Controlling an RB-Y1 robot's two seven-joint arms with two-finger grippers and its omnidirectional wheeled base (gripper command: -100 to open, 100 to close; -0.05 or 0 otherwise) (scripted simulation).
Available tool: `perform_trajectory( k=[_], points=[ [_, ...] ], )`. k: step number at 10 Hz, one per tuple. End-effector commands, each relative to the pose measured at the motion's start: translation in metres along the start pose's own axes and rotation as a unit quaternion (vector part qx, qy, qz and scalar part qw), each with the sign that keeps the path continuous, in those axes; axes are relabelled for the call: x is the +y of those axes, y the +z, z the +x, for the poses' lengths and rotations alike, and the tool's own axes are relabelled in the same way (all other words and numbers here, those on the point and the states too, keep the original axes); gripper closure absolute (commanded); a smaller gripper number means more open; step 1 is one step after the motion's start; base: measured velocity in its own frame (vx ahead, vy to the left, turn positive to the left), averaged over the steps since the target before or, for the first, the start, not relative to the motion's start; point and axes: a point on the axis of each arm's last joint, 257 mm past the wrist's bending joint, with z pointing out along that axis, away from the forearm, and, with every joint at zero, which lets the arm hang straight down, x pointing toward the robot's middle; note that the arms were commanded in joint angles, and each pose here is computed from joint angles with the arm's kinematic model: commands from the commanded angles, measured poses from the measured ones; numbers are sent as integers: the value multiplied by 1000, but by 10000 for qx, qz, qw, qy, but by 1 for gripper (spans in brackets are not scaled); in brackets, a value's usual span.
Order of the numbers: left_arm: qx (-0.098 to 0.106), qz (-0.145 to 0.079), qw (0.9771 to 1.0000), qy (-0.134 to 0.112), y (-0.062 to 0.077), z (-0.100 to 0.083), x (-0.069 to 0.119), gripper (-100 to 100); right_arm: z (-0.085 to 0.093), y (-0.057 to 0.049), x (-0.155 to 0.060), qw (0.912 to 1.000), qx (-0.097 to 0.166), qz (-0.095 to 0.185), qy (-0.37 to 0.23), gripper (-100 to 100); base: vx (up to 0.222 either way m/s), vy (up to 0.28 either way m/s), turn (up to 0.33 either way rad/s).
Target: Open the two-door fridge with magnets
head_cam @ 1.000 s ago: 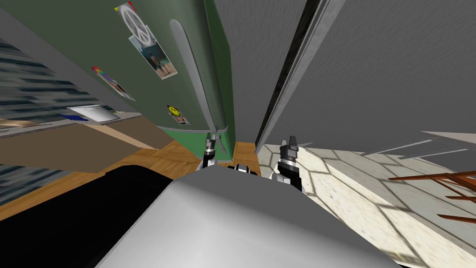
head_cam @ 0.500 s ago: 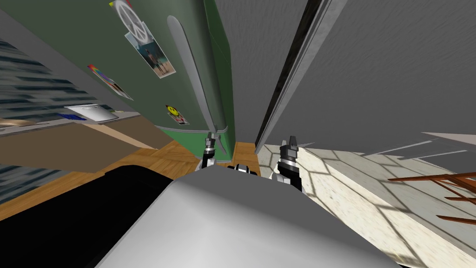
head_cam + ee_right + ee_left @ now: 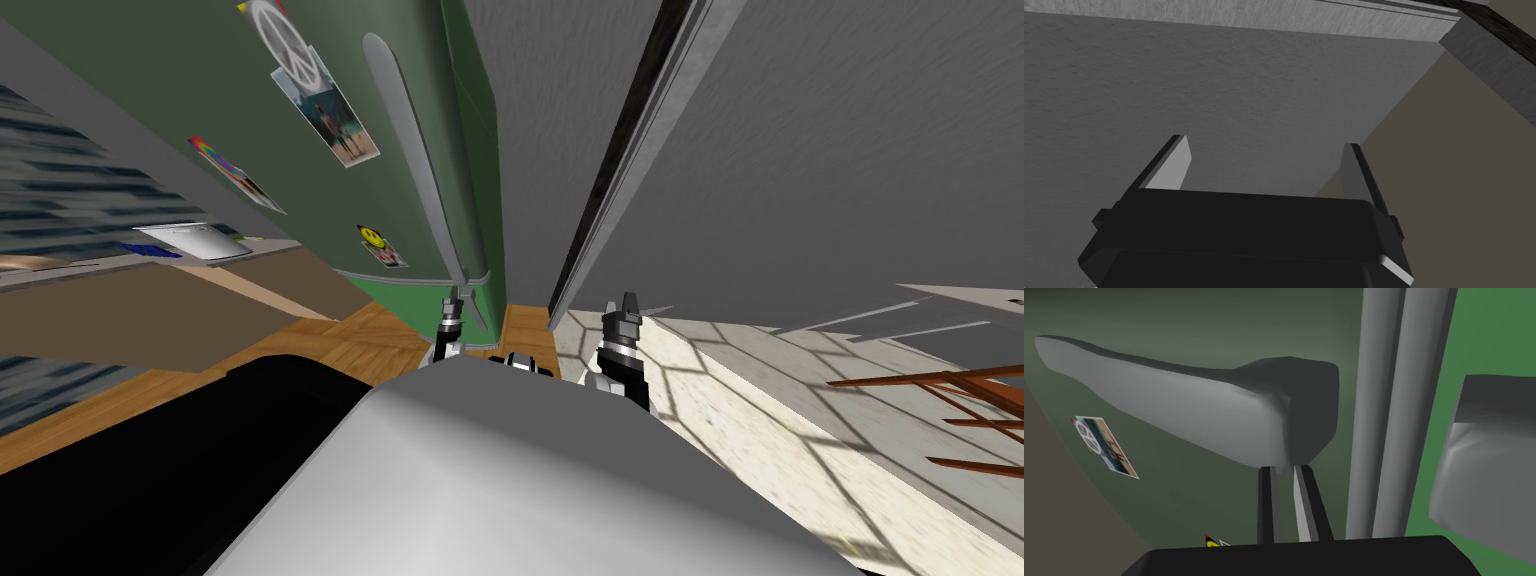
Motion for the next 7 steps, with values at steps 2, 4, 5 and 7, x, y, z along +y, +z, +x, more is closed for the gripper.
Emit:
perform_trajectory(
  k=[2, 4, 5, 7],
  points=[
    [39, -75, 9999, 67, 10, -2, -3, -100, 0, 0, 0, 10000, 0, 0, 0, 0, -4, -51, 3],
    [27, -84, 9999, 60, 10, -2, -2, -100, 0, 0, 0, 10000, 0, 0, 0, 0, -4, -29, 2],
    [31, -96, 9999, 63, 18, -5, -7, -100, 0, 0, 0, 10000, 0, 0, 0, 0, 27, -12, 4],
    [35, -95, 9999, 64, 24, -6, -12, -100, 0, 0, 0, 10000, 0, 0, -1, 0, 40, -6, 4]
  ],
)
